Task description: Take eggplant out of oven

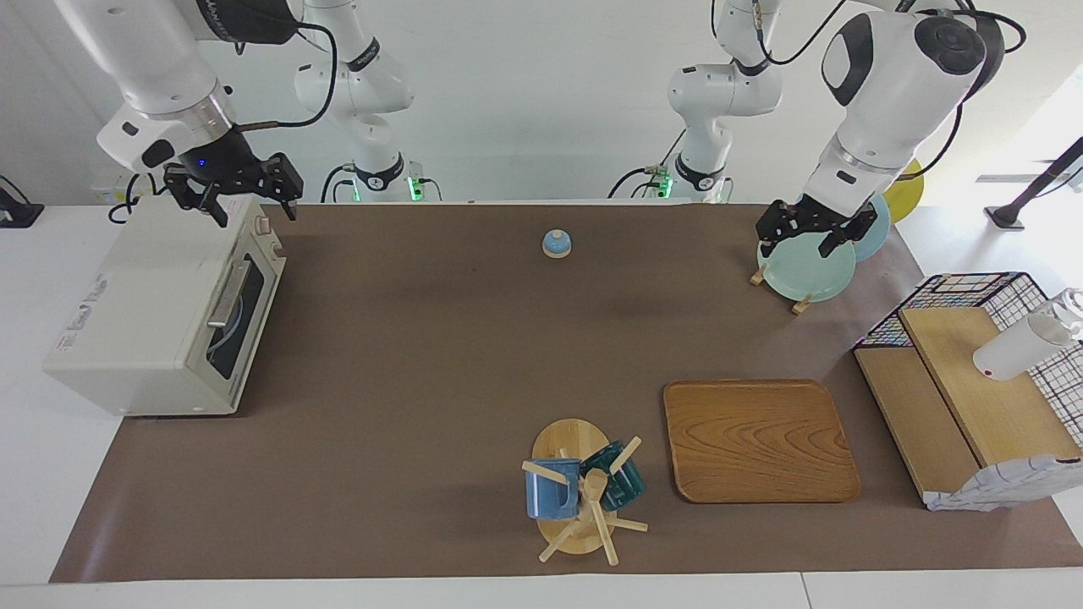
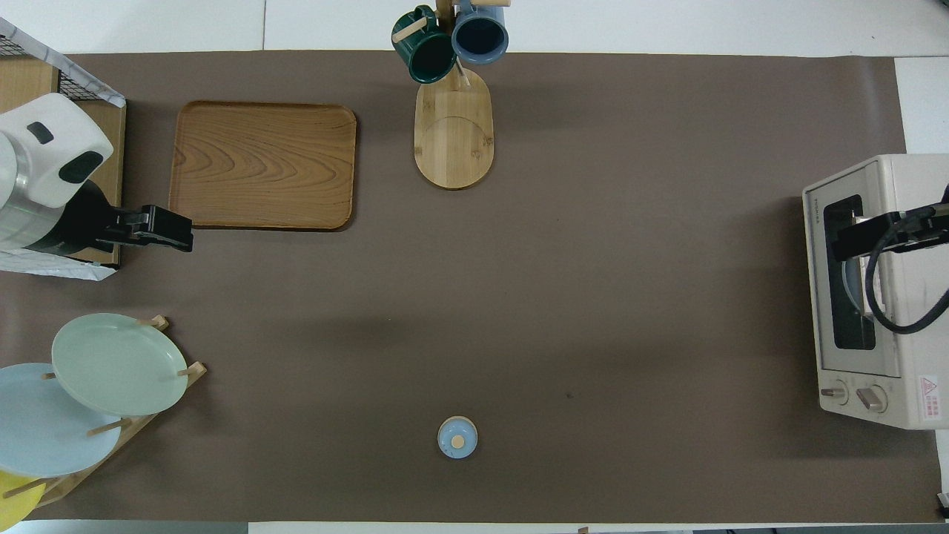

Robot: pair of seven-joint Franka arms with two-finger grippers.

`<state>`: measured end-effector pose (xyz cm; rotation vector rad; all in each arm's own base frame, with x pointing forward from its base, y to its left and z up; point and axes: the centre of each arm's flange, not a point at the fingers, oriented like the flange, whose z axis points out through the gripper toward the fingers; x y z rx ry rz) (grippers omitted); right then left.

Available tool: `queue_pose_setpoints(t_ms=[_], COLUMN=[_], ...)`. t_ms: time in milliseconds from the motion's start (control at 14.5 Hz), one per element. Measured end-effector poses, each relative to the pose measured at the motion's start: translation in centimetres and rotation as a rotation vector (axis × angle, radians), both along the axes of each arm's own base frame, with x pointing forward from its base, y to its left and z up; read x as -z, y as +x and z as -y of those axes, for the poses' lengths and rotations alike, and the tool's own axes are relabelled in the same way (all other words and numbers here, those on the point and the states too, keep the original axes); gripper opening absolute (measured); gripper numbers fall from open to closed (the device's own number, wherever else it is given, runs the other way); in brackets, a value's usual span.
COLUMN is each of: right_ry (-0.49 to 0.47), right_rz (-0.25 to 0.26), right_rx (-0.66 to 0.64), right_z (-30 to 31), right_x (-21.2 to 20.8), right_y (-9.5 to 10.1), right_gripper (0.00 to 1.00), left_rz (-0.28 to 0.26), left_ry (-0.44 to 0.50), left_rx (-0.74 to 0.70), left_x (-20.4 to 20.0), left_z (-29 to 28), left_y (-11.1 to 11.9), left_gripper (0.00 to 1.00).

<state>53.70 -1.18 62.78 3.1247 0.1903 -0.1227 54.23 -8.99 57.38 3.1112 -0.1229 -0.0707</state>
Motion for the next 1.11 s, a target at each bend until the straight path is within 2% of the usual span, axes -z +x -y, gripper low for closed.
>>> queue_pose_setpoints(t_ms=[622, 691, 829, 1106], right_ry=[0.001, 0.001, 0.002, -0.016], right_rz=[-0.001, 0.001, 0.013, 0.069], right_rx=[-0.004, -0.011, -0.014, 0.021], right_z=[0.1, 0.1, 0.4, 3.3], right_x=[0.1, 0.1, 1.0, 5.9], right_y=[0.0, 0.0, 0.1, -0.6], right_gripper=[1.0, 0.93, 0.7, 0.26], left_rz=[0.0, 0.0, 0.0, 0.0], left_ry=[0.0, 0.0, 0.0, 0.0], left_rx=[0.0, 0.0, 0.0, 0.0], left_x=[0.0, 0.0, 0.0, 0.0], left_z=[0.0, 0.0, 0.0, 0.0], left_y=[0.0, 0.0, 0.0, 0.0], left_gripper=[1.0, 1.0, 1.0, 1.0])
